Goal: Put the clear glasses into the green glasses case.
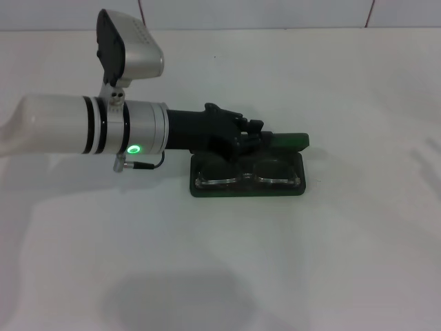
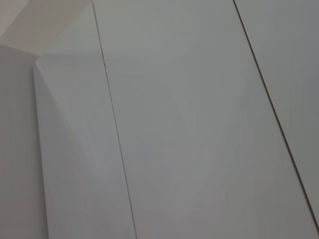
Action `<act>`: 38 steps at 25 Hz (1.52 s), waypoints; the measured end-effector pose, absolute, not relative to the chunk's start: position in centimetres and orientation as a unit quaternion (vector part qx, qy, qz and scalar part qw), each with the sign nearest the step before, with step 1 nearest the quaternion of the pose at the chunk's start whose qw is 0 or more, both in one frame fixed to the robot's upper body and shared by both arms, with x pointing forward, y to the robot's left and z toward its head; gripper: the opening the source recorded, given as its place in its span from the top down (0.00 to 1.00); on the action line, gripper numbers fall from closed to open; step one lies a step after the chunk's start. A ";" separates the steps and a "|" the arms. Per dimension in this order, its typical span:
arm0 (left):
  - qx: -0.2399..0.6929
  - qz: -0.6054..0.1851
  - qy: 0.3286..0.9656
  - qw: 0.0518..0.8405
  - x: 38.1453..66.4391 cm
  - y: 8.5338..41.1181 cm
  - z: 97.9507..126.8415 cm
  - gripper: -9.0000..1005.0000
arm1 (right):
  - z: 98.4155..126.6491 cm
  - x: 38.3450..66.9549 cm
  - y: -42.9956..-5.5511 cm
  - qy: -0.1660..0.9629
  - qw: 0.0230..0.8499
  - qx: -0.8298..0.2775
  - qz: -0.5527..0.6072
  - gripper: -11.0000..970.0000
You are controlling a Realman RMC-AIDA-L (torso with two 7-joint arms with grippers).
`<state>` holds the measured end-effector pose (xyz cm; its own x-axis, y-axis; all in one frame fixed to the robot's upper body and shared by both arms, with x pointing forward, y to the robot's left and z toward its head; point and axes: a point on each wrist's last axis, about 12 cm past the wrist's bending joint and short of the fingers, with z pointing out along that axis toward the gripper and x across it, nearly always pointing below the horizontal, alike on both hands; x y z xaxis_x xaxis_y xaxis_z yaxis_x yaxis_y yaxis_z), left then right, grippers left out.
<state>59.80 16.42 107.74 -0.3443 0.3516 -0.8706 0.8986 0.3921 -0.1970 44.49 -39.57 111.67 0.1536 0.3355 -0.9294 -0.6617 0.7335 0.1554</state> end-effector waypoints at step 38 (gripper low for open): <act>0.471 -0.462 0.625 0.417 54.3 17.2 109.2 0.80 | 111.2 45.2 -38.4 0.575 0.714 -0.188 0.352 0.59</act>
